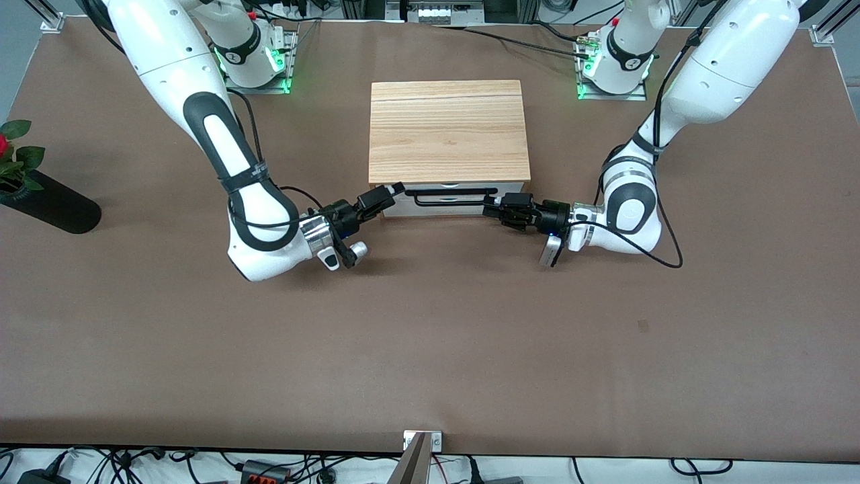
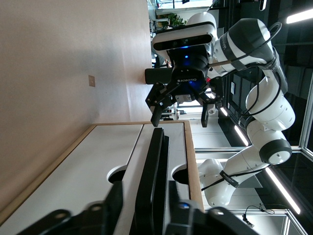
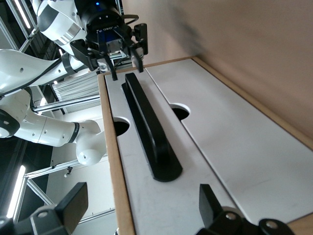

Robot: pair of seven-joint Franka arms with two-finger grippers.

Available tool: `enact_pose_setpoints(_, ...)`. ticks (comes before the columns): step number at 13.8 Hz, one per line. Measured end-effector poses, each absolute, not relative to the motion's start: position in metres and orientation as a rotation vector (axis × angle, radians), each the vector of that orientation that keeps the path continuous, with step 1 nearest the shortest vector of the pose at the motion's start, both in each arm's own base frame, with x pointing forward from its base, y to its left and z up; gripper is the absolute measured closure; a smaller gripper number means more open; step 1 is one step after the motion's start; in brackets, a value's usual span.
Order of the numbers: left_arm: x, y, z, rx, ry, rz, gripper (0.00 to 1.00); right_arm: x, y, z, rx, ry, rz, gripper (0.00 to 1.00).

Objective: Pull top drawer with both arms simultaneously
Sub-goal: 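Close both grippers on the ends of the black handle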

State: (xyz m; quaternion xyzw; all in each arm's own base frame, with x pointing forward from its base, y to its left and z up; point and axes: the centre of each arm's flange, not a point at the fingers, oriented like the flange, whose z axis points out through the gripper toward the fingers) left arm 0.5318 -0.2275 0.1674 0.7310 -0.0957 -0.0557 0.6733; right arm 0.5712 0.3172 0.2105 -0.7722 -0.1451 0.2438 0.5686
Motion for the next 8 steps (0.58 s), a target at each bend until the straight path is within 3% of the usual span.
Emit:
enact_pose_setpoints(5,0.526,-0.232,0.159,1.634,-0.207,-0.148,0.73,0.592,0.322,0.193,-1.789,-0.269,0.387,0.0)
enact_pose_setpoints(8,0.525,-0.232,0.16,1.622,-0.204,-0.15,0.81,0.589,0.334,0.192,-1.768,-0.277,0.371,0.04)
